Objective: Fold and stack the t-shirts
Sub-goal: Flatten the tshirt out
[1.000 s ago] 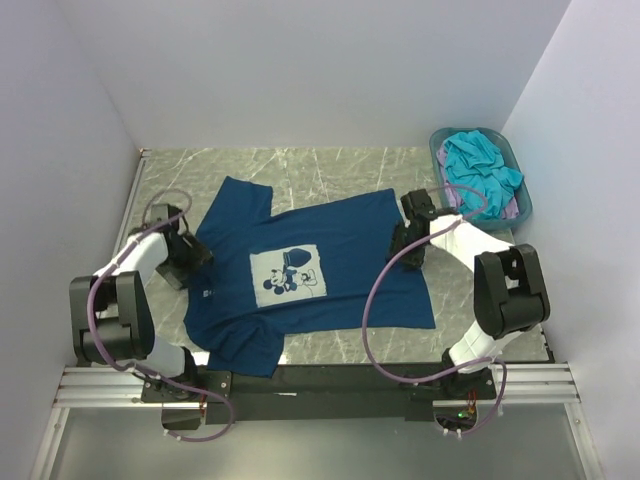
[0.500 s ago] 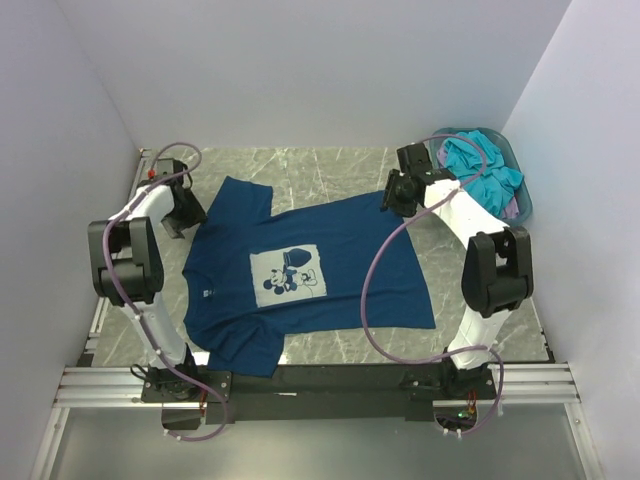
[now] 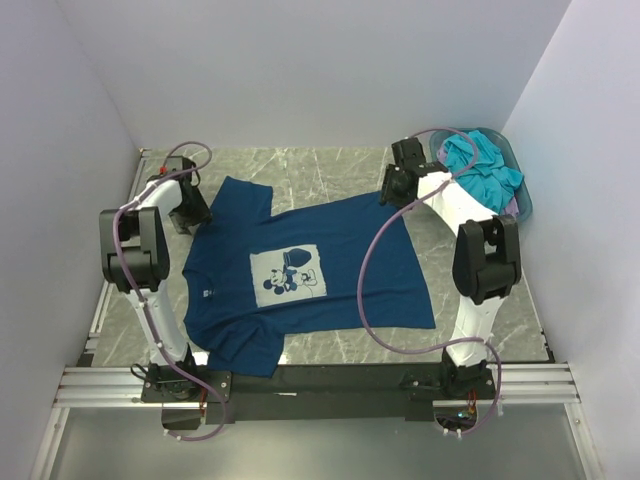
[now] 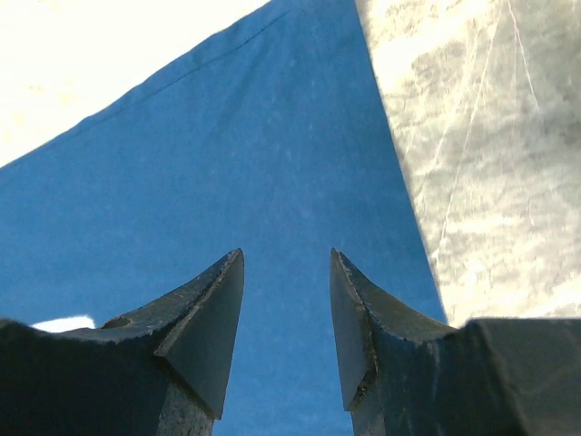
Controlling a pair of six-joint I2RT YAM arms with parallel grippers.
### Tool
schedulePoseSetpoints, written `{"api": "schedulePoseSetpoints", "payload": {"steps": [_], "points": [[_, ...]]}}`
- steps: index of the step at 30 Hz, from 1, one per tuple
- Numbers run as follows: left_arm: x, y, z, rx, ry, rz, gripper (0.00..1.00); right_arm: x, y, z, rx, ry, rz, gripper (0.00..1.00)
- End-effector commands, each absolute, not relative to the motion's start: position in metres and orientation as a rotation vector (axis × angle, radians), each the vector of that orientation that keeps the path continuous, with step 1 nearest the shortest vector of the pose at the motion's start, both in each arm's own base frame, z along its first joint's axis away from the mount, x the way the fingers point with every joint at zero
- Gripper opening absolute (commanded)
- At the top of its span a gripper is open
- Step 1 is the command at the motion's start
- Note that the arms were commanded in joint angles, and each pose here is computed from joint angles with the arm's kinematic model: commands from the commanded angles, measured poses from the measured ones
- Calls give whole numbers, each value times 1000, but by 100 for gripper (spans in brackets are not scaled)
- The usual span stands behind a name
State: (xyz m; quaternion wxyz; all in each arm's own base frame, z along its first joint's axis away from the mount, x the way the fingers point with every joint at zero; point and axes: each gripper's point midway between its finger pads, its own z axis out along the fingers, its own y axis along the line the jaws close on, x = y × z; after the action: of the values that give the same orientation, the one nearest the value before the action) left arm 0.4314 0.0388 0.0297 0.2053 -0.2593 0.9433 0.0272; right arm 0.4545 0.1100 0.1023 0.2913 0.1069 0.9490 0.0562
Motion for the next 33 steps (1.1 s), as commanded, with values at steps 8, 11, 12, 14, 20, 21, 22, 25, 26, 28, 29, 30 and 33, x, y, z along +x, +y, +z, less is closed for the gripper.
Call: {"api": "schedulePoseSetpoints", "payload": {"steps": [8,11,12,14,20,21,22,25,26,28,29,30,33], "points": [[434,26,12,-670,2693,94,42,501,100,100,258,2439,37,50],[429,26,3,-669,2721,103,31,513,92,101,277,2410,17,49],[429,26,2,-666,2723,104,28,517,91,97,284,2412,16,49],[427,26,-2,-663,2734,110,21,528,83,103,313,2389,16,49],[424,23,-11,-639,2772,97,1,554,77,93,312,2406,33,44],[425,22,-11,-637,2771,99,1,559,77,89,307,2409,34,44],[425,23,-11,-637,2770,101,1,561,75,86,306,2414,37,44],[426,22,-10,-635,2762,96,1,570,75,81,295,2421,65,43],[426,21,-10,-638,2762,97,1,572,74,80,294,2422,70,43],[427,21,-9,-634,2759,100,1,577,75,77,284,2432,98,43],[426,21,-10,-630,2763,103,1,577,75,75,282,2441,110,43],[425,21,-10,-631,2765,107,1,577,78,69,275,2460,128,43],[426,21,-10,-628,2765,102,1,579,78,66,268,2477,143,43]]}}
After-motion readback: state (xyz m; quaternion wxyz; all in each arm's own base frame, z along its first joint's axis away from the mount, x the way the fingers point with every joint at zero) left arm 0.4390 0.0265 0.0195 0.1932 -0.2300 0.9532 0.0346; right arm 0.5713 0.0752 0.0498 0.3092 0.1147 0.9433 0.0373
